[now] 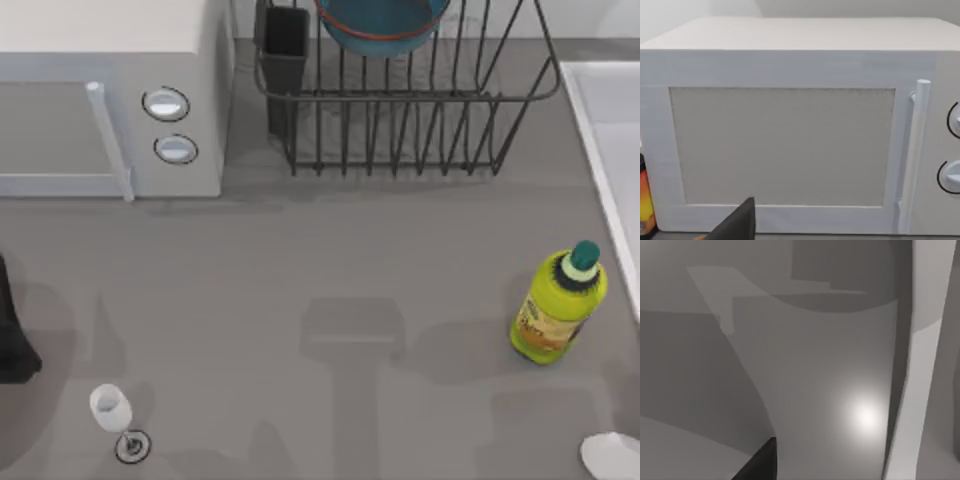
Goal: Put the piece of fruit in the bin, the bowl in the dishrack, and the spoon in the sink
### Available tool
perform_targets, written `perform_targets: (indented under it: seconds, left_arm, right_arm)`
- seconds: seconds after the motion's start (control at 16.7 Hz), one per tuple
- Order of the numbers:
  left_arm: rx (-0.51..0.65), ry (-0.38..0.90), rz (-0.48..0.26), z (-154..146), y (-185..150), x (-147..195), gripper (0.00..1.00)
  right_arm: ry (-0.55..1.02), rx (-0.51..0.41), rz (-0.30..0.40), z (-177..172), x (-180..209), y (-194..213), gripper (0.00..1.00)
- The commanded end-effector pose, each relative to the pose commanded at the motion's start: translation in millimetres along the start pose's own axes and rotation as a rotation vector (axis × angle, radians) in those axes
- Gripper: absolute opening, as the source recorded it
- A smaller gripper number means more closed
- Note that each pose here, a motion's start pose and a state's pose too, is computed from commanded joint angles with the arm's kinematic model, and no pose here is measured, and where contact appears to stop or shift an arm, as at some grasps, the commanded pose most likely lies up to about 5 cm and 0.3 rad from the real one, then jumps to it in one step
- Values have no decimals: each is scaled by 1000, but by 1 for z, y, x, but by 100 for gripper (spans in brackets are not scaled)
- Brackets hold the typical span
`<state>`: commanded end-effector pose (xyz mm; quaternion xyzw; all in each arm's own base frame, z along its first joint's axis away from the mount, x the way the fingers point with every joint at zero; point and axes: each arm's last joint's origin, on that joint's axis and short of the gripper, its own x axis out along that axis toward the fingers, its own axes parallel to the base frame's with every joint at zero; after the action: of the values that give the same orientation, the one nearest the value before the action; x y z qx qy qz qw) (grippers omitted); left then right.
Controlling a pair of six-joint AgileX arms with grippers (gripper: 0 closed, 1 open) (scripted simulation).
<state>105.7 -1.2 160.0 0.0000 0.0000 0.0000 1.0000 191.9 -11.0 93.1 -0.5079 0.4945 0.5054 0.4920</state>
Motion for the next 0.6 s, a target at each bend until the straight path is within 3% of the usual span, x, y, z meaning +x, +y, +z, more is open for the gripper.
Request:
perform_targets:
  seconds: [0.12, 0.54, 0.6]
  left_arm:
    - [0, 0, 0, 0, 0, 0, 100]
    - [0, 0, 0, 0, 0, 0, 100]
    - [0, 0, 0, 0, 0, 0, 100]
  right_arm:
    - [0, 0, 0, 0, 0, 0, 0]
    - [0, 0, 0, 0, 0, 0, 0]
    - [18, 41, 0, 1, -22, -1, 0]
